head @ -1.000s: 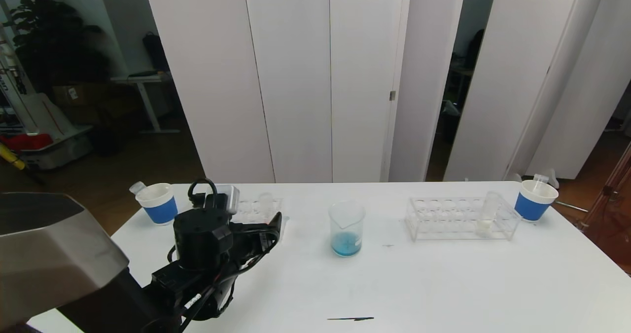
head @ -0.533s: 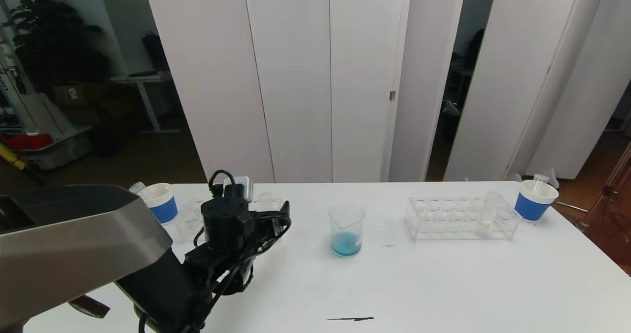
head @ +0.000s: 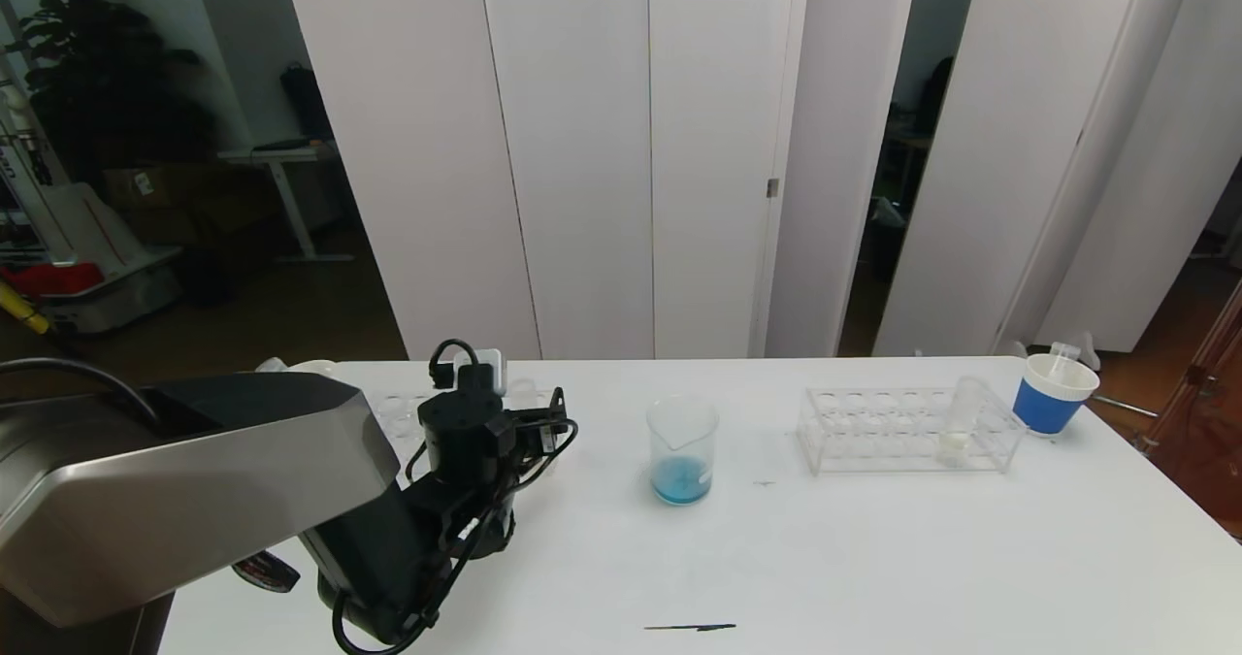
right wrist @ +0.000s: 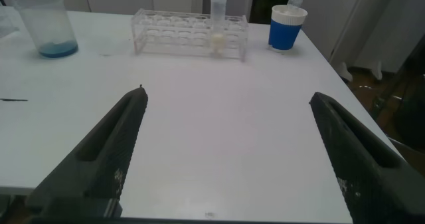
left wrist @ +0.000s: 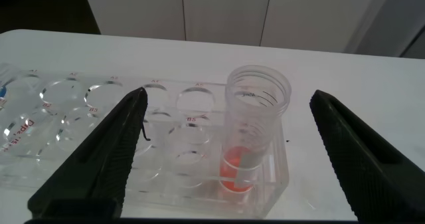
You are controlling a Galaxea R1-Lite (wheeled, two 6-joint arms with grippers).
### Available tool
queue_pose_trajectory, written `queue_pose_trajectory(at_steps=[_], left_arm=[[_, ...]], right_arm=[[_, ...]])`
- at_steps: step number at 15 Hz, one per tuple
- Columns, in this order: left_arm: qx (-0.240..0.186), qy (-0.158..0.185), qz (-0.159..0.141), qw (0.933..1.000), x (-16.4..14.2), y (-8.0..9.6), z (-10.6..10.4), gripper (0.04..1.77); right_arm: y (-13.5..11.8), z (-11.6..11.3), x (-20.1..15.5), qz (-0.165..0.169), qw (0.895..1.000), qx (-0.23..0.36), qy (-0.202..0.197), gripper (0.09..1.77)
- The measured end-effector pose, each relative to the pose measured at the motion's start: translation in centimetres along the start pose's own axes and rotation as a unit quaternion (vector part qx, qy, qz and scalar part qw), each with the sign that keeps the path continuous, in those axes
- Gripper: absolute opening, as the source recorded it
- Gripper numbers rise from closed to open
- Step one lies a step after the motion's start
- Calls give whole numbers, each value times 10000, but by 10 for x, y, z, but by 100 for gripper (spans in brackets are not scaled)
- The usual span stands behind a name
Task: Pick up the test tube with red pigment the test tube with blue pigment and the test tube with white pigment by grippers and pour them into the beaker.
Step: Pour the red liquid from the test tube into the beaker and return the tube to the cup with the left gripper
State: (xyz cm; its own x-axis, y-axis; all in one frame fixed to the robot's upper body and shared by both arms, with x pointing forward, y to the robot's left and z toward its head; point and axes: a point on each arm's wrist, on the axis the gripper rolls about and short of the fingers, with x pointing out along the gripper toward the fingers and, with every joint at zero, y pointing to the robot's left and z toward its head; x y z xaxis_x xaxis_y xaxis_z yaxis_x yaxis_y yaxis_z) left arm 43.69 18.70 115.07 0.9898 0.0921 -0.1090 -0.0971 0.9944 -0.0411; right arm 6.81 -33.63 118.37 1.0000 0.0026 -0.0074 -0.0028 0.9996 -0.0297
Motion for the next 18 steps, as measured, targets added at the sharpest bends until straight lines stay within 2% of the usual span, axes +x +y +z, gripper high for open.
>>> queue_pose_trajectory(at_steps=[6, 13, 14, 15, 16, 17, 18], left_arm=[[-29, -44, 155, 9999, 13, 8, -2, 175], [39, -30, 161, 9999, 20, 12, -3, 175], [31, -14, 162, 9999, 21, 12, -4, 170], [39, -2, 160, 9999, 21, 11, -5, 150], [48, 4, 111, 9999, 21, 11, -6, 117], [48, 5, 22, 10000, 21, 9, -6, 70], [36, 8, 8, 10000, 21, 10, -6, 46]], right_arm=[[0, 0, 0, -2, 10000, -2, 2, 175], [0, 0, 0, -2, 10000, -2, 0, 175], [0, 0, 0, -2, 10000, -2, 0, 175], [0, 0, 0, -2, 10000, -2, 0, 175], [0, 0, 0, -2, 10000, -2, 2, 175], [0, 0, 0, 0, 10000, -2, 0, 175], [0, 0, 0, -2, 10000, -2, 2, 175]])
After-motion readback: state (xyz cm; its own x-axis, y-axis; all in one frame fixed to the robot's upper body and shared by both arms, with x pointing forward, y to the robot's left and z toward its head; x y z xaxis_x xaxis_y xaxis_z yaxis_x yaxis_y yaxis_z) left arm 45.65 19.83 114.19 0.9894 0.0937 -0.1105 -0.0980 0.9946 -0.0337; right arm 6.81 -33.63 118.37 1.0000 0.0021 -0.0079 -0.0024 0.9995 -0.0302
